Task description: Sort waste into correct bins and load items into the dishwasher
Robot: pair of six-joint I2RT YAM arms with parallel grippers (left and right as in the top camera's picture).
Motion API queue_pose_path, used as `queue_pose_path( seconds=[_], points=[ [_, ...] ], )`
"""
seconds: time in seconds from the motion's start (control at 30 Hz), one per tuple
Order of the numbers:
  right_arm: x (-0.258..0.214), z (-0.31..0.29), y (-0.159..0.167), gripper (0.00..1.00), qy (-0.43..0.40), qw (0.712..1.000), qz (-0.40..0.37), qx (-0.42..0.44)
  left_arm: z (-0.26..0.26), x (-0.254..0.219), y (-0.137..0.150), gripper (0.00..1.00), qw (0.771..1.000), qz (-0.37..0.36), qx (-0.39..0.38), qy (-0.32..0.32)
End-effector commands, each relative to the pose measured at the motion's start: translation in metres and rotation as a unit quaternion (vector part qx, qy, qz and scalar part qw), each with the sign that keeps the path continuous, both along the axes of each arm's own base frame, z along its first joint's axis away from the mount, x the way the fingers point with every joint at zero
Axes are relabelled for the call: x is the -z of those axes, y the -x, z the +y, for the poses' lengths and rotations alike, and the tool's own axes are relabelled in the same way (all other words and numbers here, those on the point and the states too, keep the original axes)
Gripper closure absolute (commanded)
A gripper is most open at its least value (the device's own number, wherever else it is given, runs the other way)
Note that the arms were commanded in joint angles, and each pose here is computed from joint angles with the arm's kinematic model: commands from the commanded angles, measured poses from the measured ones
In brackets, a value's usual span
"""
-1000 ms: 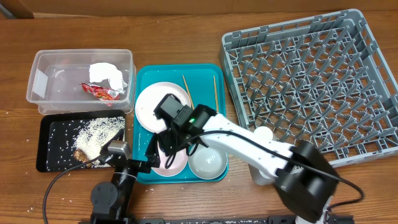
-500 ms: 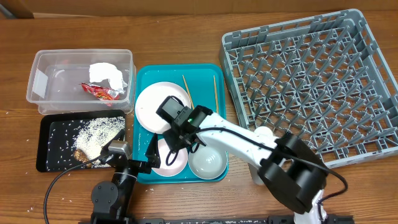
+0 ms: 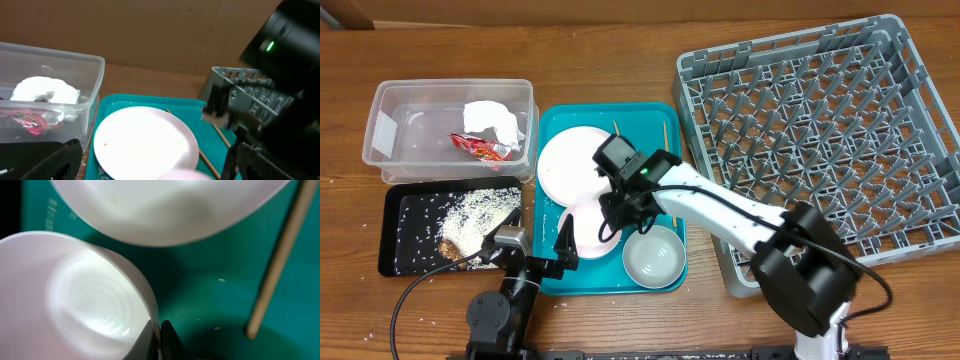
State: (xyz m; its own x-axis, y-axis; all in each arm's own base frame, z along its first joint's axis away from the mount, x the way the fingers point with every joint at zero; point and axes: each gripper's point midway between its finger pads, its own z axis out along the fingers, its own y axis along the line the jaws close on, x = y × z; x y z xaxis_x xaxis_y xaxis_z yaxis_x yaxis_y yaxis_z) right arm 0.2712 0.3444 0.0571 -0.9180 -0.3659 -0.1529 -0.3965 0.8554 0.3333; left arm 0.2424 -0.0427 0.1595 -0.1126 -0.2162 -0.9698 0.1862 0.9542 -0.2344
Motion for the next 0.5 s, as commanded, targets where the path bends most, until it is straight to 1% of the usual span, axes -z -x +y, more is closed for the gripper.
queue_pose_path(
  seconds=[0.0,0.07,0.1,0.13,0.17,0.2,0.27,0.33,0.4,0.43,0.47],
  points=[
    [-0.101,-0.001,-0.037,0.96,-0.071,0.991,-0.109,0.034,0.0,0.001,0.0,0.0,1.0,-0.001,0.001,0.002],
    [-0.126,-0.028,-0.057,0.96,-0.046,0.982,-0.164,0.085,0.0,0.001,0.0,0.0,1.0,-0.001,0.001,0.002],
    [-0.14,-0.049,-0.07,0.96,-0.02,0.972,-0.204,0.115,0.0,0.001,0.0,0.0,1.0,-0.001,0.001,0.002],
    [-0.159,-0.089,-0.089,0.96,0.04,0.947,-0.271,0.168,0.0,0.001,0.0,0.0,1.0,-0.001,0.001,0.002],
    [-0.175,-0.119,-0.099,0.96,0.09,0.92,-0.32,0.206,0.0,0.001,0.0,0.0,1.0,-0.001,0.001,0.002],
    [-0.192,-0.148,-0.106,0.96,0.142,0.887,-0.366,0.241,0.0,0.001,0.0,0.0,1.0,-0.001,0.001,0.002],
    [-0.219,-0.186,-0.111,0.96,0.216,0.829,-0.428,0.288,0.0,0.001,0.0,0.0,1.0,-0.001,0.001,0.002],
    [-0.248,-0.218,-0.111,0.96,0.287,0.758,-0.484,0.331,0.0,0.001,0.0,0.0,1.0,-0.001,0.001,0.002],
    [-0.262,-0.235,-0.11,0.96,0.333,0.713,-0.509,0.35,0.0,0.001,0.0,0.0,1.0,-0.001,0.001,0.002],
    [-0.263,-0.24,-0.11,0.96,0.351,0.7,-0.513,0.351,0.0,0.001,0.0,0.0,1.0,-0.001,0.001,0.002],
    [-0.263,-0.244,-0.112,0.96,0.366,0.696,-0.512,0.346,0.0,0.001,0.0,0.0,1.0,-0.001,0.001,0.002]
  ],
)
